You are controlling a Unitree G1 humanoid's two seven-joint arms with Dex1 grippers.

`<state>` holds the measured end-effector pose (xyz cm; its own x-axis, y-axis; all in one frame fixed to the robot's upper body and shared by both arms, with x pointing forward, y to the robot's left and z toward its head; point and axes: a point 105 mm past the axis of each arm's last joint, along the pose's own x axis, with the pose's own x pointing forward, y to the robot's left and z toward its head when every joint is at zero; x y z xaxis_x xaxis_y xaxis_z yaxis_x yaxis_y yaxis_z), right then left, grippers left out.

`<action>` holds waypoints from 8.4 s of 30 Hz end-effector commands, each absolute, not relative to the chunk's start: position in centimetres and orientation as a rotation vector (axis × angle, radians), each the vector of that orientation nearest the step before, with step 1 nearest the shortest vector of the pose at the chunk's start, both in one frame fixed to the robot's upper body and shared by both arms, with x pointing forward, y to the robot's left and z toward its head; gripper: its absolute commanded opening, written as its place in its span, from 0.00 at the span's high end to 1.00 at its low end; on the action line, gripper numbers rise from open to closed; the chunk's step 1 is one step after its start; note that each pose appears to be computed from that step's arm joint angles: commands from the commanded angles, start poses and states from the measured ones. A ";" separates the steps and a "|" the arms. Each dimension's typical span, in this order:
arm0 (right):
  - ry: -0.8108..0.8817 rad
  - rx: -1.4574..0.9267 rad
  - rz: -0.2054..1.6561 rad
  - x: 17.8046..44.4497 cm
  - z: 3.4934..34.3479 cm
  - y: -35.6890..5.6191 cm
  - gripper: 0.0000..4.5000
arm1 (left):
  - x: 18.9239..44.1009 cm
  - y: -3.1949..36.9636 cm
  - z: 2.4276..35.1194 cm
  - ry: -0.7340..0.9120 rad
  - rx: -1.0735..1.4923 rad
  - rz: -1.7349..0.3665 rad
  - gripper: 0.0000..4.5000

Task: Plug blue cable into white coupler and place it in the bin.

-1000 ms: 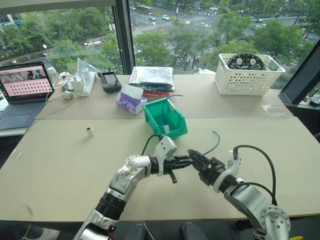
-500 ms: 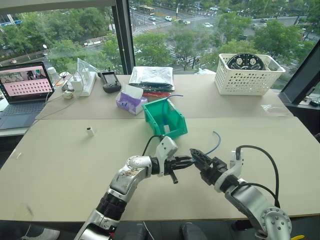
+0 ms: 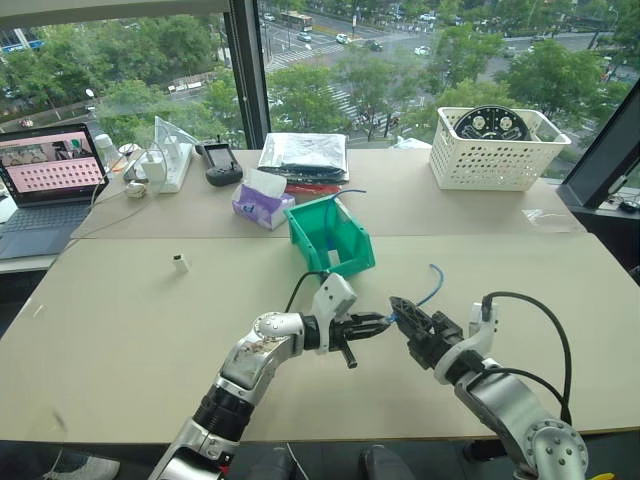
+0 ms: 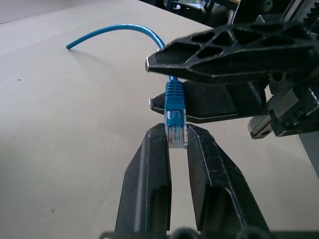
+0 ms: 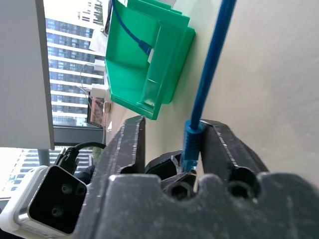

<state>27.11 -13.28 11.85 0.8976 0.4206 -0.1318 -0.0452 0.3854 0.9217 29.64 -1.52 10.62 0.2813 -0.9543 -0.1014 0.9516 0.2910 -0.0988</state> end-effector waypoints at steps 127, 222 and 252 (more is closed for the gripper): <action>0.241 0.266 0.376 30.2 15.1 -10.5 1.00 | 32.6 -2.1 10.1 0.391 0.088 -1.162 0.84; 0.842 0.032 0.524 24.3 -1.2 -11.2 1.00 | 33.0 -0.7 10.7 0.420 -0.064 -1.040 0.84; 0.355 0.287 0.496 31.9 14.0 -15.0 1.00 | 32.7 0.5 11.3 0.392 -0.125 -1.070 0.10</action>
<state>31.64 -13.85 11.25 0.7802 0.5300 -0.3322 -0.4095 0.8343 0.3692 32.81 0.79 9.51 0.4349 -0.8423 -0.3183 0.7994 0.5239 -0.2940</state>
